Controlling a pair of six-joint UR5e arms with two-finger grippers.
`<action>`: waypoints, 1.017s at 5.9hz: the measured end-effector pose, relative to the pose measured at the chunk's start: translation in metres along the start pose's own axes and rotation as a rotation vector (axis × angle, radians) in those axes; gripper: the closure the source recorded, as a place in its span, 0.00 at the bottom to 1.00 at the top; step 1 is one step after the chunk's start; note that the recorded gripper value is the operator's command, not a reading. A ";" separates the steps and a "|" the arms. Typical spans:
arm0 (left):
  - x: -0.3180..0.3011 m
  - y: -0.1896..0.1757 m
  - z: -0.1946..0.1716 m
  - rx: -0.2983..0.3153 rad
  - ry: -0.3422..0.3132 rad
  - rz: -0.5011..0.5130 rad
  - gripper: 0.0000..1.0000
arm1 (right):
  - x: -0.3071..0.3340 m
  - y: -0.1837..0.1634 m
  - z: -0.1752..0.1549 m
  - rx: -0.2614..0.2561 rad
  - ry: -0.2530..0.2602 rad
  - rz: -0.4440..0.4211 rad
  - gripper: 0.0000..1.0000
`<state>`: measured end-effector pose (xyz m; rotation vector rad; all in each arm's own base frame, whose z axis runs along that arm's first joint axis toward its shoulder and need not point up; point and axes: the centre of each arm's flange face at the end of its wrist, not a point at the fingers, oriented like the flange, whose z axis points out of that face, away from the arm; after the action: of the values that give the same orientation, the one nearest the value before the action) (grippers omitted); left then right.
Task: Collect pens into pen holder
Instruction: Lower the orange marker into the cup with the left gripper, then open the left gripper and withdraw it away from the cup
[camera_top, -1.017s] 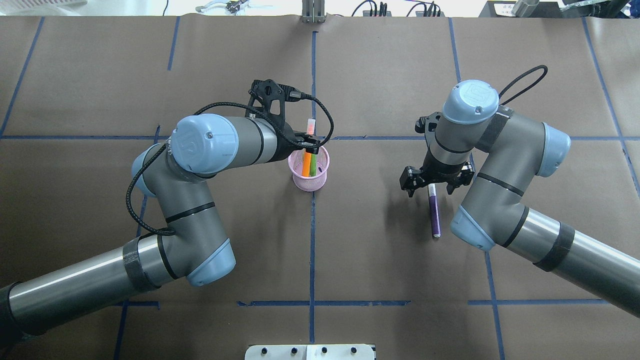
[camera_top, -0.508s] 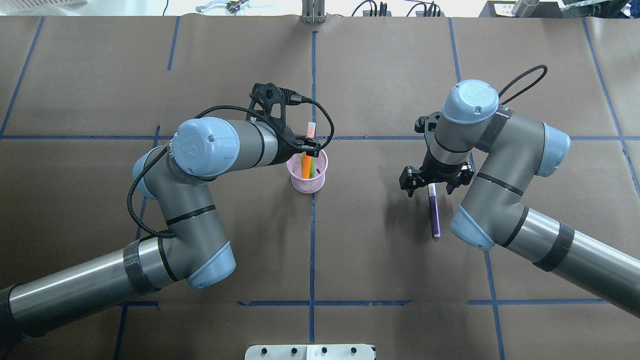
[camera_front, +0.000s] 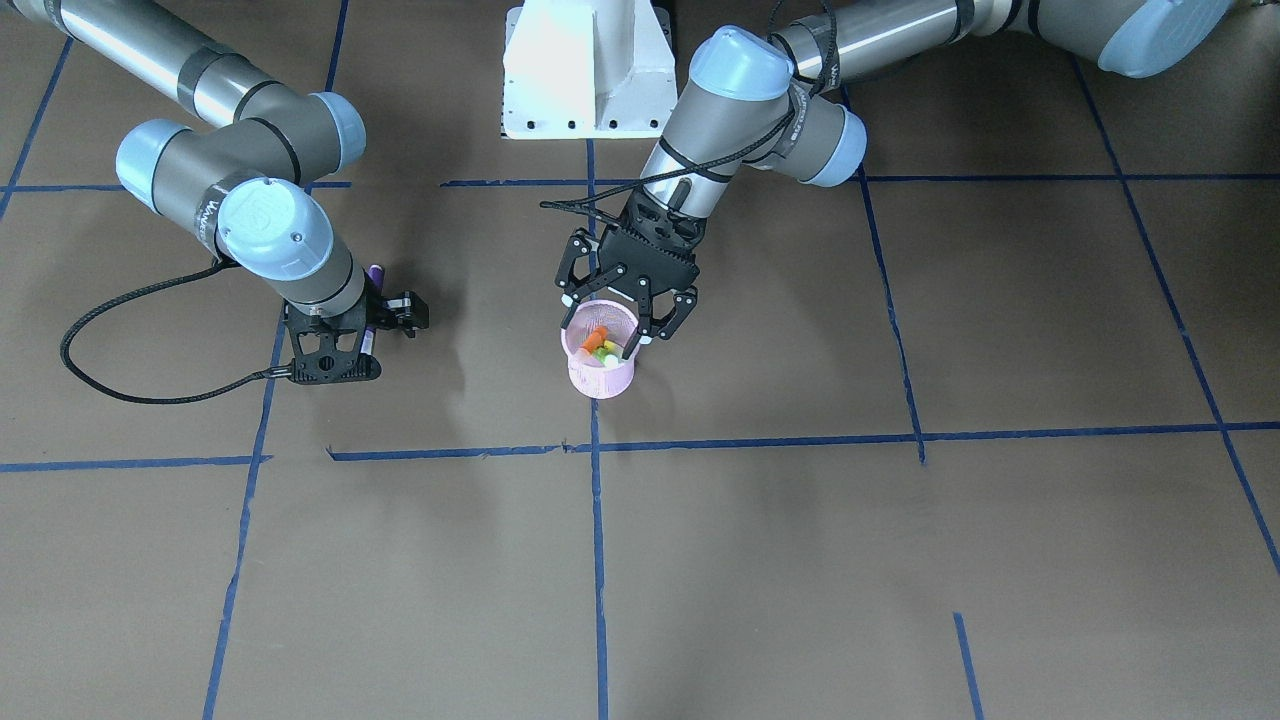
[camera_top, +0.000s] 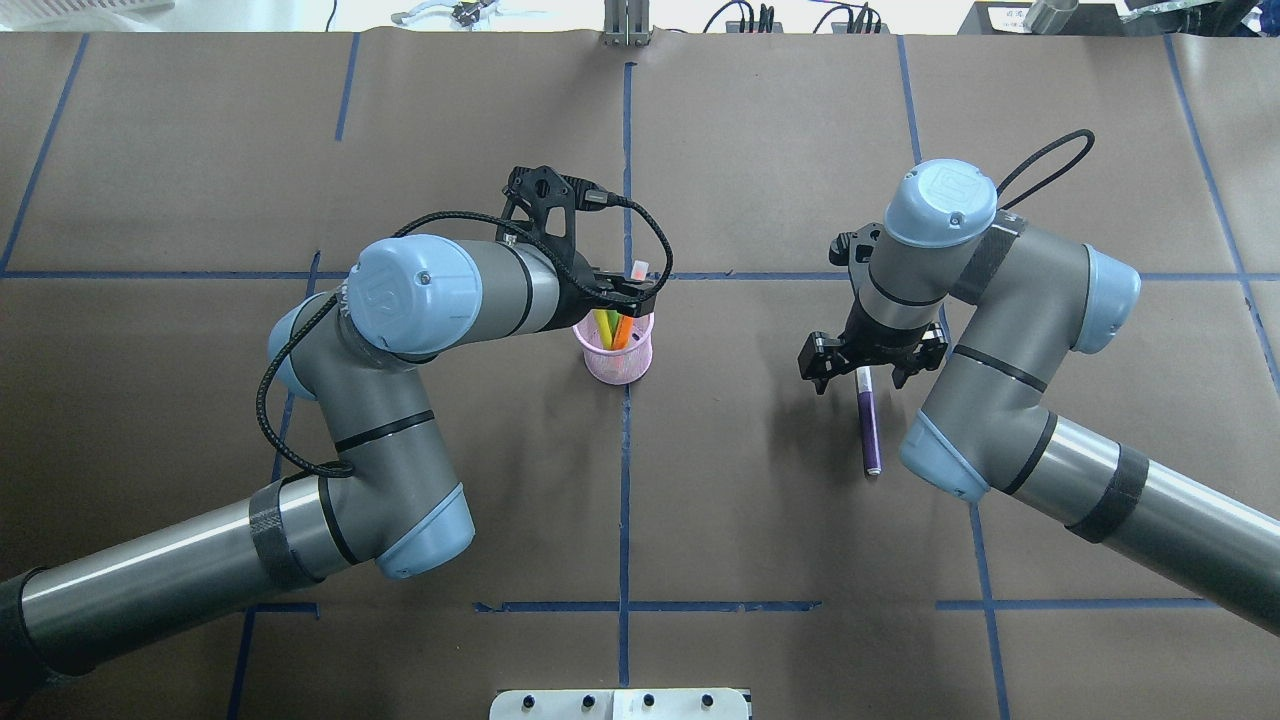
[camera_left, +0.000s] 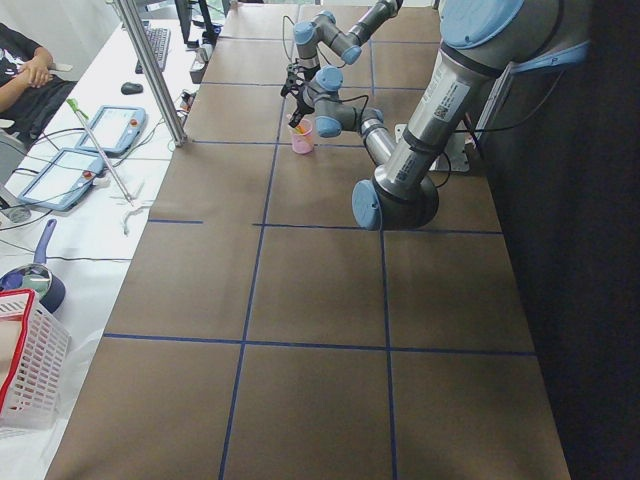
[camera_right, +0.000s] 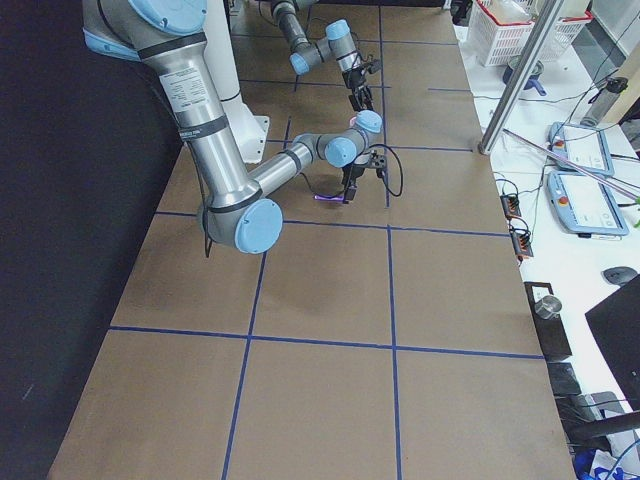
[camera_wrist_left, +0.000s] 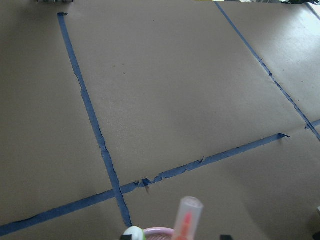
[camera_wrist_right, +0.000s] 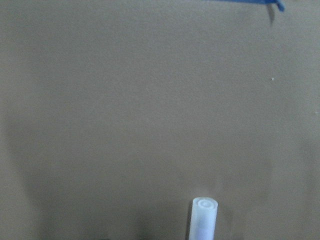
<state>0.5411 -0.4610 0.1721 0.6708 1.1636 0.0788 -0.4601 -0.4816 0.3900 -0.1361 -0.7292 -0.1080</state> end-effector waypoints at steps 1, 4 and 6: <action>0.000 -0.002 -0.001 0.001 -0.002 -0.001 0.00 | 0.000 0.000 0.000 0.000 0.000 0.002 0.00; -0.007 -0.017 -0.012 -0.030 -0.076 -0.011 0.00 | 0.000 0.000 0.000 0.000 0.001 0.024 0.05; -0.019 -0.037 -0.030 -0.084 -0.128 -0.032 0.00 | 0.000 0.000 0.001 -0.001 0.002 0.032 0.43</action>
<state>0.4973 -0.4852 0.1616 0.5752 1.0421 0.0567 -0.4602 -0.4817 0.3906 -0.1487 -0.7251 -0.0783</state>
